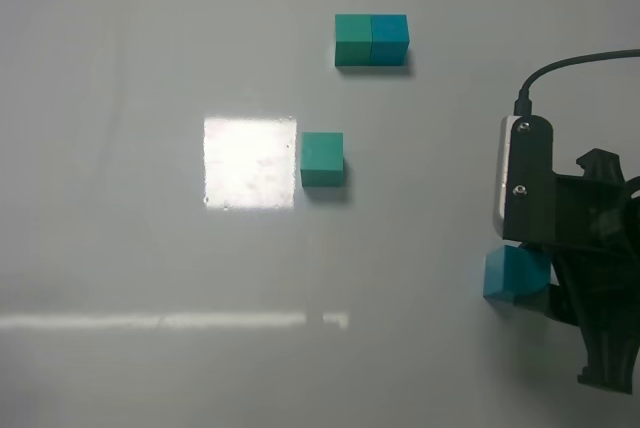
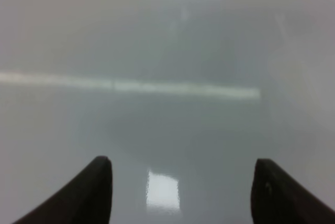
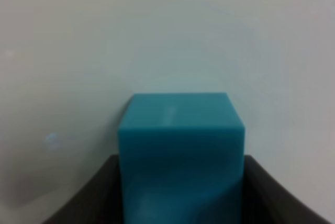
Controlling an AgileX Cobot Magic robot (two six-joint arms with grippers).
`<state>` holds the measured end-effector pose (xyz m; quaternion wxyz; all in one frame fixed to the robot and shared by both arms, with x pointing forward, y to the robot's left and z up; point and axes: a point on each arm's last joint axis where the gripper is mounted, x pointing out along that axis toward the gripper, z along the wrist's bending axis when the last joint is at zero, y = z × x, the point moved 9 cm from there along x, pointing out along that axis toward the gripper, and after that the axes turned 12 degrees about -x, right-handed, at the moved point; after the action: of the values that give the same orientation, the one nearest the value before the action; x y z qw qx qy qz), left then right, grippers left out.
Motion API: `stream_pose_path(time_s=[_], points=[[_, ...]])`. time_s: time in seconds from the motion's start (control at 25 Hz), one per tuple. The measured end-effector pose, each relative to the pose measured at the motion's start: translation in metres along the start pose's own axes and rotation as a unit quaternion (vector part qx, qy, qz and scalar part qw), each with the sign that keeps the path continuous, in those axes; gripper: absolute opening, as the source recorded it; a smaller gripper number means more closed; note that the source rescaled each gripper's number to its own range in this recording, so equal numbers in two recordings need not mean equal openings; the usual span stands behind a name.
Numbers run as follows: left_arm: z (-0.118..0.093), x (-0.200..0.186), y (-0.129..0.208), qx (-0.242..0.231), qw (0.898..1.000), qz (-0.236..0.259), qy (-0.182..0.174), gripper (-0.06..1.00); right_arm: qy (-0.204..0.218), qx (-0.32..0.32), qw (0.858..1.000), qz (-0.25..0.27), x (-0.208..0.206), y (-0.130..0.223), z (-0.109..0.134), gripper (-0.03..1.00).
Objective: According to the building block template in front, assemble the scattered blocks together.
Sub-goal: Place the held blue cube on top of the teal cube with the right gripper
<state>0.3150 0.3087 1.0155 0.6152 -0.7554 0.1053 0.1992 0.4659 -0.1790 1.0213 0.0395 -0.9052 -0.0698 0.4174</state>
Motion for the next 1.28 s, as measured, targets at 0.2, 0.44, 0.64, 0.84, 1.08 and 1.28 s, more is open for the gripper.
stream_pose_path(time_s=[0.2,0.44,0.64,0.84,1.08,1.28], points=[[0.000,0.000,0.000,0.000,1.000,0.000,0.000,0.60,0.002,-0.005,1.000,-0.001,-0.021,-0.003,-0.018,0.15],[0.000,0.000,0.000,0.000,1.000,0.000,0.000,0.60,0.018,-0.041,0.999,0.005,-0.039,-0.003,-0.036,0.15],[0.000,0.000,0.000,-0.001,1.000,0.000,0.000,0.60,0.032,-0.073,0.996,0.040,-0.035,0.000,-0.055,0.15],[0.000,0.000,0.000,-0.001,1.000,0.000,0.000,0.60,0.042,-0.061,0.997,0.032,-0.037,-0.021,-0.089,0.15],[0.000,0.000,0.000,-0.002,1.000,0.000,0.000,0.60,0.024,-0.078,0.997,-0.014,-0.034,-0.053,-0.107,0.15],[0.000,0.000,0.000,-0.002,1.000,0.000,0.000,0.60,-0.001,-0.109,0.994,-0.017,-0.020,-0.070,-0.100,0.15]])
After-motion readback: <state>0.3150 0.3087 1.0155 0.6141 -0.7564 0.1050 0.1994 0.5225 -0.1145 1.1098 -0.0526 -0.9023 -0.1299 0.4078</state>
